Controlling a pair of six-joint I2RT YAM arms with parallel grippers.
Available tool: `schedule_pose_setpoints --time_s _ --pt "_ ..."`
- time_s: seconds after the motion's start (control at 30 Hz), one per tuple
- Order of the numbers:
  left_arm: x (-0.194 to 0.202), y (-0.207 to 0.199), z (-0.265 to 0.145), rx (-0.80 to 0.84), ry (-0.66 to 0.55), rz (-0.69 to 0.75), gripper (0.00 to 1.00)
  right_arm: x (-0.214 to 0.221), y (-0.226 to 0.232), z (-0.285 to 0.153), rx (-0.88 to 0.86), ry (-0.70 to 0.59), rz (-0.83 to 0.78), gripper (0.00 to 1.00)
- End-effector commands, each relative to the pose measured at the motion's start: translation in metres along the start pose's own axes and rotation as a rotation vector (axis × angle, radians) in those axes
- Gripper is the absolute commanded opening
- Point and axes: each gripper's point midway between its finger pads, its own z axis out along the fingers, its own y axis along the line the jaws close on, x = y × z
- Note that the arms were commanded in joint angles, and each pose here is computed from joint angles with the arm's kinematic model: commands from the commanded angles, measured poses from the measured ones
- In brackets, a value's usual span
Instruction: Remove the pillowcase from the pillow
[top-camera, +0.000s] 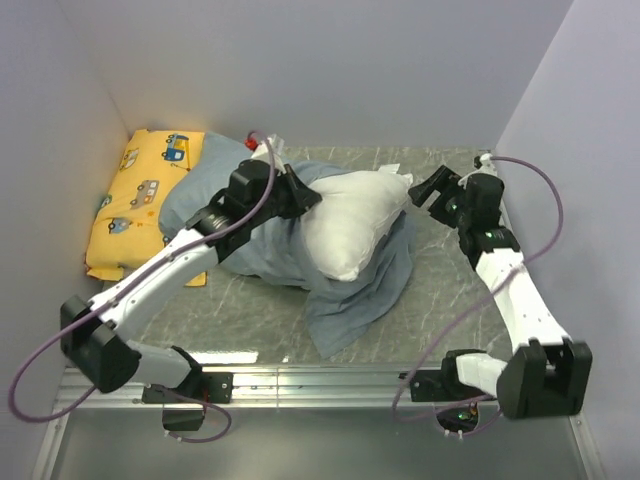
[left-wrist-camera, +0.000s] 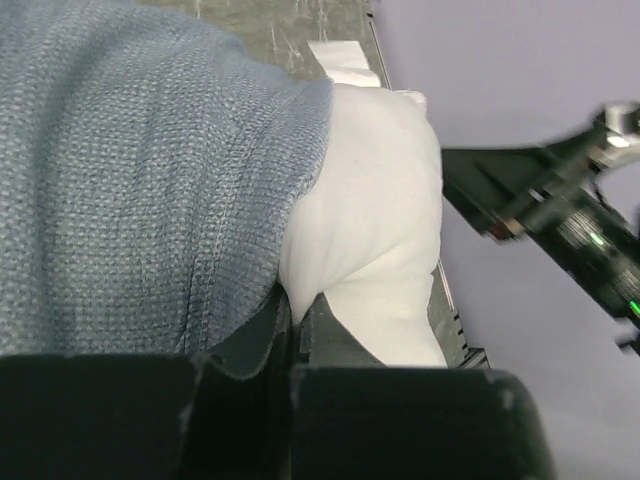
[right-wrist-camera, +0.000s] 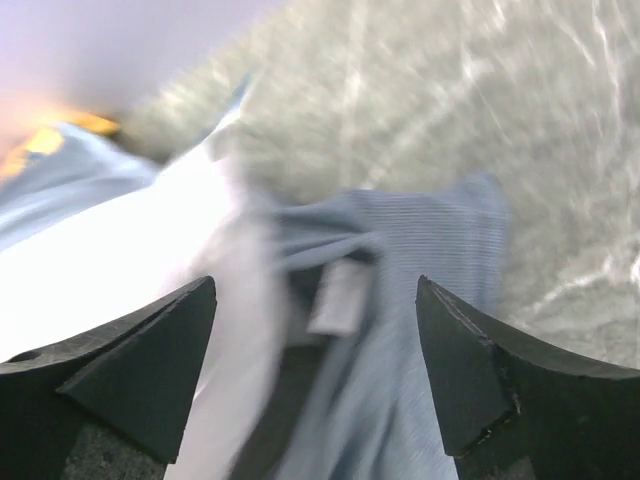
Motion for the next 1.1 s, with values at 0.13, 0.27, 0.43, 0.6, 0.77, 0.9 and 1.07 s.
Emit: schedule_pose_setpoints --time_s 0.13,0.27,0.43,0.6,0.77,0.9,1.07 --pt "-0.033 -0.086 0.063 0.18 -0.094 -0.015 0.0 0.002 0.07 -0.073 -0.165 -0.056 -0.145 0.91" --pt "-0.011 -0.092 0.103 0.166 -0.033 -0.011 0.0 0.021 0.077 -0.074 -0.143 -0.04 -0.224 0.93" --pt "0.017 -0.089 0.123 0.182 0.048 -0.006 0.0 0.05 0.069 -0.057 -0.093 0.003 -0.289 0.94" --pt "0.016 -0.087 0.113 0.178 0.04 0.017 0.13 0.079 0.035 -0.016 0.045 0.07 -0.319 0.94" --pt "0.0 -0.091 0.092 0.172 0.007 0.068 0.45 0.097 0.019 0.008 0.093 0.097 -0.306 0.92" --pt "-0.008 -0.089 0.073 0.16 -0.006 0.11 0.67 0.099 0.019 0.012 0.095 0.097 -0.295 0.67" --pt "-0.019 -0.028 0.037 -0.107 -0.077 0.202 0.74 0.092 0.018 0.01 0.112 0.083 -0.294 0.08"
